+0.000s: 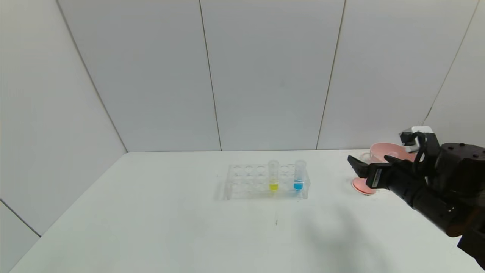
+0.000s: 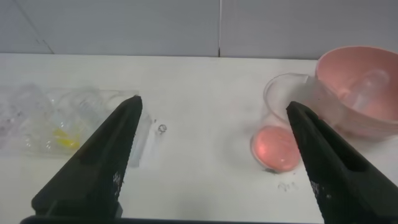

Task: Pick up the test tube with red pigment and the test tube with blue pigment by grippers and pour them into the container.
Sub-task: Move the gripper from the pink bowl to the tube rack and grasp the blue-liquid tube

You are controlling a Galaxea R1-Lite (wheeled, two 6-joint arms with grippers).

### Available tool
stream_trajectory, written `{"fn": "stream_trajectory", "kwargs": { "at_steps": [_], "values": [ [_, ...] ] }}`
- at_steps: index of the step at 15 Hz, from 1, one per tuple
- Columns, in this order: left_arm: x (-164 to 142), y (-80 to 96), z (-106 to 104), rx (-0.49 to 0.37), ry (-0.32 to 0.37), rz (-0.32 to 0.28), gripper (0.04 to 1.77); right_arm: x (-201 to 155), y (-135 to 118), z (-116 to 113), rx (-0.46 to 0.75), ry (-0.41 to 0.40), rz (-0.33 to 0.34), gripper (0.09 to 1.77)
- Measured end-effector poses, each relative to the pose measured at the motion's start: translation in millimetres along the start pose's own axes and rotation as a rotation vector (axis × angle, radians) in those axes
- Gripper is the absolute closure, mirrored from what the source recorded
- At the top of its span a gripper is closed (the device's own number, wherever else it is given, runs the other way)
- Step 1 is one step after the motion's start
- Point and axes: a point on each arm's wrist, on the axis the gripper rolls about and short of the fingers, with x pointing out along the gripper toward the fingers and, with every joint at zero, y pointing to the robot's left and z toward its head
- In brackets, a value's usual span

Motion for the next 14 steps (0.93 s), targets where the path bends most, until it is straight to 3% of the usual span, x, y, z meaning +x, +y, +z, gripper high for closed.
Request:
{"fn": "stream_trajectory", "kwargs": {
  "at_steps": [4,8,14],
  "values": [
    [0,0.0,0,0.000,-0.001,0.000,0.05,-12,53,-18,0.011,0.030,0.020,0.18],
    [0,0.0,0,0.000,0.000,0.000,0.05,-8,93,-30,0.002,0.008,0.033,0.16],
    [0,0.0,0,0.000,-0.001,0.000,0.05,16,116,-54,-0.014,0.022,0.029,0.16]
  ]
}}
